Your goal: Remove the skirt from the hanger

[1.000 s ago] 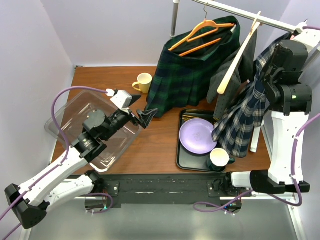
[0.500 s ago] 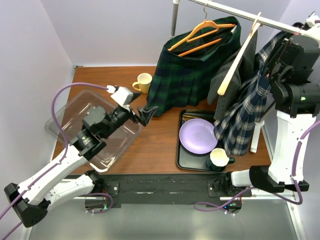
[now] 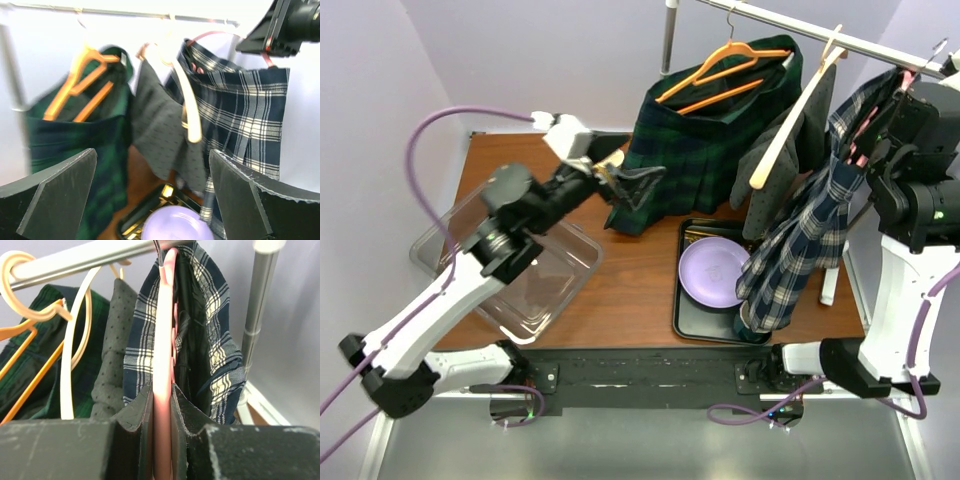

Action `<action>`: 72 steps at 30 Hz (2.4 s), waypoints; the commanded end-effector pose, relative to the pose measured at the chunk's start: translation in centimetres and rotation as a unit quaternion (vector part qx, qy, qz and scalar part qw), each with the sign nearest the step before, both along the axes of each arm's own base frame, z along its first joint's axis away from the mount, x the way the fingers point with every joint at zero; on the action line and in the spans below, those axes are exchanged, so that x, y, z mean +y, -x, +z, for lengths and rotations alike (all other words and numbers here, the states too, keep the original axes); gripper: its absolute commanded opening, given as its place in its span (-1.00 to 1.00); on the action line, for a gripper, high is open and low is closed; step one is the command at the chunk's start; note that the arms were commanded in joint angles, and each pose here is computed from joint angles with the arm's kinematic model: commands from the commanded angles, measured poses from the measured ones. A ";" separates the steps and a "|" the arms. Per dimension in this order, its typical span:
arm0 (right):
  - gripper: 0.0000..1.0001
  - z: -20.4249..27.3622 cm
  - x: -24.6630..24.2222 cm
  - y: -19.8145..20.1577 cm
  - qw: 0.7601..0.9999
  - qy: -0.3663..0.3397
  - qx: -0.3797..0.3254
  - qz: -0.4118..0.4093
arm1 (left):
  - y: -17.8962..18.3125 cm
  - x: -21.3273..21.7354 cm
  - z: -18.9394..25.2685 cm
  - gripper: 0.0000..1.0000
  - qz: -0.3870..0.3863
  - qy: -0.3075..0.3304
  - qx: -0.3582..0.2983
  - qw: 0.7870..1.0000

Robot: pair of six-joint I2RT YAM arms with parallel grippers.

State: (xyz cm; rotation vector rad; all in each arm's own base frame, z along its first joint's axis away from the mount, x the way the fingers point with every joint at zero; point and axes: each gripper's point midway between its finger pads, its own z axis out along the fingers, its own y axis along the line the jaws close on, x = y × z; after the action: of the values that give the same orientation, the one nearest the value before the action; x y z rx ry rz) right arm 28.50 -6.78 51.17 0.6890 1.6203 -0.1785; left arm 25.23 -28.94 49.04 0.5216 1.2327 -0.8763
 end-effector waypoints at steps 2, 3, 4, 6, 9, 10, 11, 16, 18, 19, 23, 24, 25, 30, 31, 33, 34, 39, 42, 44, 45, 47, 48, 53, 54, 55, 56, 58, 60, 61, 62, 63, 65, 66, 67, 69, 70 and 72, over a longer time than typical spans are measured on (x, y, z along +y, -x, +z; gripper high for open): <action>-1.00 4.1 0.7 1.6 0.993 -0.044 -0.109 0.012 | 0.6 -4.1 0.9 0.97 -0.031 0.007 0.000 0.999; -1.00 4.2 0.7 1.7 0.993 -0.047 -0.112 0.011 | 1.1 -4.9 0.9 0.97 -0.039 0.007 -0.002 0.999; -1.00 4.3 0.8 1.7 0.992 -0.048 -0.113 0.012 | 1.1 -5.4 0.8 0.97 -0.038 0.006 -0.003 0.999; -1.00 4.5 1.0 1.6 0.991 -0.058 -0.120 0.015 | 2.0 -6.3 1.5 0.98 -0.051 0.010 -0.011 0.999; -1.00 4.6 1.2 1.9 0.988 -0.079 -0.129 0.017 | 3.2 -8.0 2.2 0.97 -0.074 0.015 -0.018 0.997; -1.00 4.1 1.4 1.7 0.988 -0.085 -0.125 0.019 | 3.3 -8.5 2.2 0.97 -0.075 0.016 -0.017 0.997; -1.00 4.2 1.5 2.3 0.987 -0.090 -0.131 0.021 | 4.1 -9.2 2.5 0.97 -0.083 0.020 -0.019 0.996; -1.00 3.8 1.9 2.8 0.982 -0.114 -0.148 0.025 | 5.1 -12.0 2.1 0.97 -0.085 0.014 -0.010 0.996; -1.00 3.8 1.8 3.2 0.982 -0.117 -0.149 0.022 | 6.4 -13.9 1.2 0.98 -0.100 0.003 -0.013 0.995; -1.00 4.0 1.7 3.3 0.981 -0.117 -0.151 0.021 | 6.8 -14.3 1.5 0.98 -0.101 0.006 -0.019 0.995; -1.00 4.4 2.0 3.8 0.979 -0.127 -0.158 0.026 | 9.2 -17.2 1.3 0.99 -0.132 0.009 -0.018 0.991; -1.00 4.3 2.1 3.9 0.979 -0.129 -0.158 0.028 | 9.4 -18.2 0.4 0.99 -0.136 0.003 -0.014 0.991; -1.00 4.7 2.1 4.1 0.977 -0.132 -0.163 0.029 | 10.1 -18.8 0.8 0.99 -0.146 0.006 -0.015 0.989; -1.00 4.2 2.6 3.9 0.976 -0.143 -0.157 0.038 | 11.6 -22.9 -1.1 0.99 -0.178 -0.015 -0.005 0.984; -1.00 4.1 2.6 4.1 0.976 -0.145 -0.159 0.039 | 12.0 -23.5 -1.4 0.99 -0.183 -0.018 -0.003 0.983; -1.00 3.8 2.8 4.0 0.975 -0.150 -0.159 0.043 | 11.5 -24.9 -2.5 0.98 -0.175 -0.027 0.006 0.984; -1.00 3.9 2.9 4.3 0.973 -0.154 -0.164 0.045 | 11.6 -25.4 -2.9 0.97 -0.174 -0.031 0.010 0.984; -1.00 4.3 3.6 4.8 0.969 -0.165 -0.172 0.062 | 10.8 -27.0 -5.4 0.74 -0.159 -0.047 0.021 0.986; -1.00 4.6 3.7 5.3 0.967 -0.168 -0.178 0.066 | 10.9 -26.9 -5.9 0.06 -0.161 -0.050 0.020 0.985; -1.00 4.9 3.6 5.9 0.967 -0.166 -0.183 0.066 | 11.0 -26.4 -6.0 -0.56 -0.161 -0.049 0.018 0.986; -1.00 5.1 3.5 6.2 0.966 -0.165 -0.187 0.065 | 11.0 -26.1 -5.9 -0.76 -0.159 -0.048 0.017 0.986; -1.00 5.3 3.5 6.5 0.966 -0.161 -0.190 0.066 | 10.9 -25.2 -5.8 -1.00 -0.149 -0.045 0.020 0.988; -1.00 5.5 3.5 6.6 0.966 -0.160 -0.192 0.066 | 10.9 -24.7 -5.6 -1.00 -0.148 -0.043 0.018 0.988; -1.00 6.7 2.9 7.3 0.965 -0.149 -0.207 0.057 | 11.2 -21.7 -4.9 -1.00 -0.137 -0.034 0.016 0.990; -1.00 6.9 2.9 7.1 0.965 -0.148 -0.208 0.056 | 11.2 -21.2 -4.7 -1.00 -0.134 -0.030 0.016 0.990; -1.00 7.2 2.8 7.3 0.964 -0.148 -0.214 0.055 | 11.4 -20.1 -3.7 -1.00 -0.132 -0.020 0.012 0.991; -1.00 8.0 2.7 7.7 0.962 -0.148 -0.225 0.053 | 11.3 -19.8 -4.3 -1.00 -0.128 -0.026 0.015 0.991; -1.00 8.6 2.6 7.8 0.960 -0.146 -0.235 0.051 | 11.5 -18.4 -3.1 -1.00 -0.124 -0.014 0.013 0.992; -1.00 9.7 2.5 8.3 0.952 -0.150 -0.261 0.051 | 11.4 -17.5 -2.8 -1.00 -0.117 -0.010 0.012 0.993; -1.00 10.5 2.3 9.6 0.946 -0.151 -0.283 0.051 | 11.6 -16.6 -1.6 -1.00 -0.115 0.003 0.008 0.993; -1.00 11.1 2.3 9.6 0.939 -0.153 -0.303 0.052 | 11.5 -16.1 -1.1 -1.00 -0.111 0.010 0.006 0.994; -1.00 11.6 2.1 10.2 0.933 -0.156 -0.320 0.048 | 11.7 -15.7 -0.6 -1.00 -0.112 0.015 0.003 0.994; -1.00 12.8 1.9 12.1 0.919 -0.159 -0.356 0.048 | 11.9 -14.4 1.3 -1.00 -0.112 0.038 -0.007 0.993; -1.00 13.1 1.6 12.9 0.914 -0.163 -0.368 0.042 | 12.1 -13.9 2.1 -1.00 -0.113 0.048 -0.009 0.992; -1.00 13.3 1.5 13.4 0.911 -0.164 -0.375 0.039 | 12.4 -13.0 3.2 -1.00 -0.115 0.060 -0.013 0.992; -1.00 14.1 1.2 14.9 0.903 -0.165 -0.394 0.036 | 12.7 -11.9 4.5 -1.00 -0.117 0.074 -0.015 0.990; -1.00 14.3 1.1 15.3 0.901 -0.166 -0.399 0.033 | 12.8 -10.9 5.4 -1.00 -0.115 0.084 -0.017 0.990; -1.00 14.9 1.1 16.3 0.896 -0.169 -0.409 0.036 | 12.6 -9.6 5.9 -1.00 -0.101 0.090 -0.016 0.991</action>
State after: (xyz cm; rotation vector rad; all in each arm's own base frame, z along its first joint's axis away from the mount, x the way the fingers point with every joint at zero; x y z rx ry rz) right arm 16.92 -2.38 57.29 0.8136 1.2638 0.4328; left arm 12.59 -45.24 47.30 0.7046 1.2018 -1.1087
